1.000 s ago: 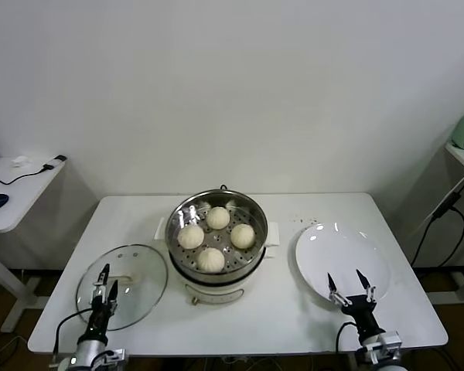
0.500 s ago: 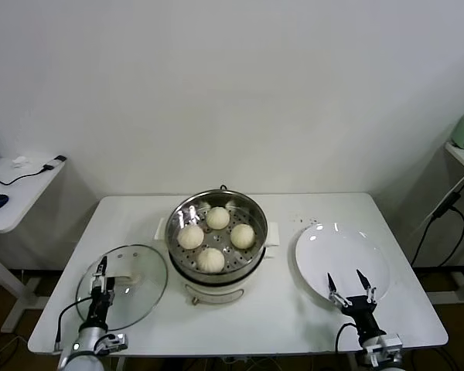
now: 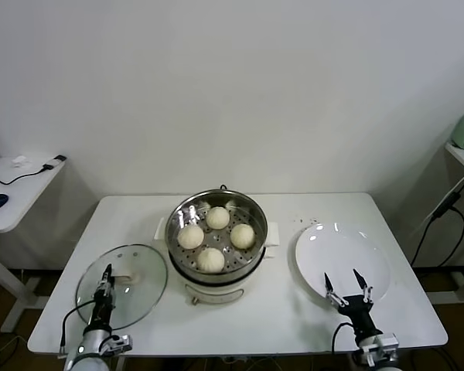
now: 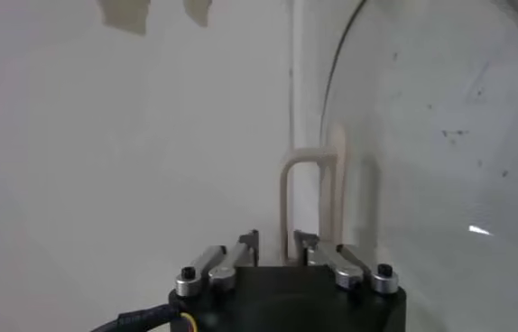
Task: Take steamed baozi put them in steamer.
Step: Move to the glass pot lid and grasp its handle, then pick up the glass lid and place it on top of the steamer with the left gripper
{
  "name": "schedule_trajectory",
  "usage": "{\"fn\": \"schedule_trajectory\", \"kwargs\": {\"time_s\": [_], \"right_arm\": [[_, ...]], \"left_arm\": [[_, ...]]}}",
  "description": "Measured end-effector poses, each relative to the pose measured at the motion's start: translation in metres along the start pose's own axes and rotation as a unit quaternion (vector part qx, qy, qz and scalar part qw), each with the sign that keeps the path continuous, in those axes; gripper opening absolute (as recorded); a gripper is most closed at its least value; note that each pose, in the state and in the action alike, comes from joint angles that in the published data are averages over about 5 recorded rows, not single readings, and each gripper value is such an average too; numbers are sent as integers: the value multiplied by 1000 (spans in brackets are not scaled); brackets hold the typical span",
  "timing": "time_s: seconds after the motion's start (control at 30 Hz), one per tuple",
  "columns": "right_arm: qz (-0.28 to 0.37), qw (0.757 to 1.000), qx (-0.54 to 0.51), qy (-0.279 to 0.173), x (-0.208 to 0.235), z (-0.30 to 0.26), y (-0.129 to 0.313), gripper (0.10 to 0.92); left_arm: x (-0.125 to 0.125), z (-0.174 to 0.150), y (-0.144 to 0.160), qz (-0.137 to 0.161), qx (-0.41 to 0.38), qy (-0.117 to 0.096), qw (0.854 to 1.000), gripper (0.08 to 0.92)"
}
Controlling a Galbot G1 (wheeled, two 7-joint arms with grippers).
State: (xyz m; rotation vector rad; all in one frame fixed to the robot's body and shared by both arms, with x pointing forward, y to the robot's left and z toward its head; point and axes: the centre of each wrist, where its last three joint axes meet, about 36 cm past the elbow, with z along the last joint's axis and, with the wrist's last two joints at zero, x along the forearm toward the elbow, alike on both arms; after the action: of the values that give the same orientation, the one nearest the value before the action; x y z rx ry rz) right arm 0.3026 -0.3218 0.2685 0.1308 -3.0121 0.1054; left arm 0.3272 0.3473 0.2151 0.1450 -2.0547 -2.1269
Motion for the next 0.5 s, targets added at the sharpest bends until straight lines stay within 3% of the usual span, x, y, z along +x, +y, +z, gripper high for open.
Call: {"fn": "schedule_trajectory", "kwargs": {"time_s": [0.23, 0.5], "right_arm": [[-1, 1000, 2, -4, -1, -3, 1, 823], [4, 1000, 7, -9, -3, -6, -4, 823]], "left_arm": [[2, -2, 2, -1, 9, 4, 1000, 155], [4, 3, 35, -18, 35, 7, 999, 138]]}}
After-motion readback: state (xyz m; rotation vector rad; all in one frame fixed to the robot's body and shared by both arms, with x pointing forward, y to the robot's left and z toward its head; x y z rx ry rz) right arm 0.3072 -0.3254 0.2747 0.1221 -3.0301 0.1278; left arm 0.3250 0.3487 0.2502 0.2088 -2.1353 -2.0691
